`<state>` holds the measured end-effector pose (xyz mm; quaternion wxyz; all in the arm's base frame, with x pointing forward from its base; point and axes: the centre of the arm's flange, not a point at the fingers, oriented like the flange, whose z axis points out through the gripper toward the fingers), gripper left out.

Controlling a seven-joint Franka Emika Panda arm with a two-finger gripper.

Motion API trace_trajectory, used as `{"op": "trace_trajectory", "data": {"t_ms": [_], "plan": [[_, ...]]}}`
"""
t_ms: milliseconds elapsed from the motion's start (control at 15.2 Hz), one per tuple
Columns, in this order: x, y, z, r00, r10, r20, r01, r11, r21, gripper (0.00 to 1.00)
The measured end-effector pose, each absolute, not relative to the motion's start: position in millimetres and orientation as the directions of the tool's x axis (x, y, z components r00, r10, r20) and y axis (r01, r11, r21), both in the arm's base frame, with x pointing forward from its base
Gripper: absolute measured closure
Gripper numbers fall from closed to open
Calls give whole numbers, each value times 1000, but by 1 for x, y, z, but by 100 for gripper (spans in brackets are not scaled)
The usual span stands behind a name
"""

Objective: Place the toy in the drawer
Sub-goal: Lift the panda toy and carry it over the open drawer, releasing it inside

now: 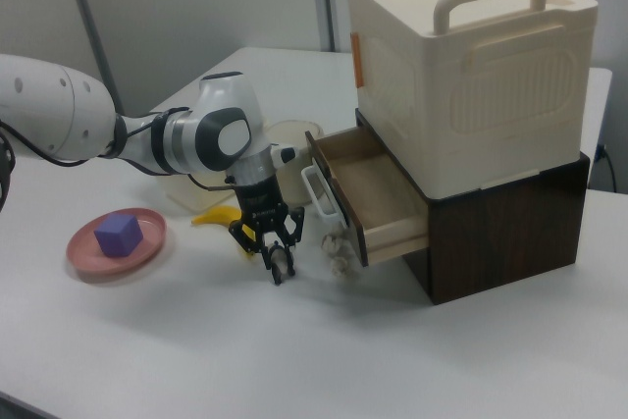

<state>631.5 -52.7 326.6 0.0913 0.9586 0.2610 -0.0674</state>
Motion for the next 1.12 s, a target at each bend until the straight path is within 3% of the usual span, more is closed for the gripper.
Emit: {"op": "trace_trajectory", "data": {"t_ms": [263, 460, 1117], "plan": [[632, -50, 328, 852, 493, -175, 517, -844, 144, 63], [632, -51, 350, 858, 489, -157, 511, -845, 158, 63], [610, -91, 536, 892, 452, 21, 429, -860, 275, 63]]}}
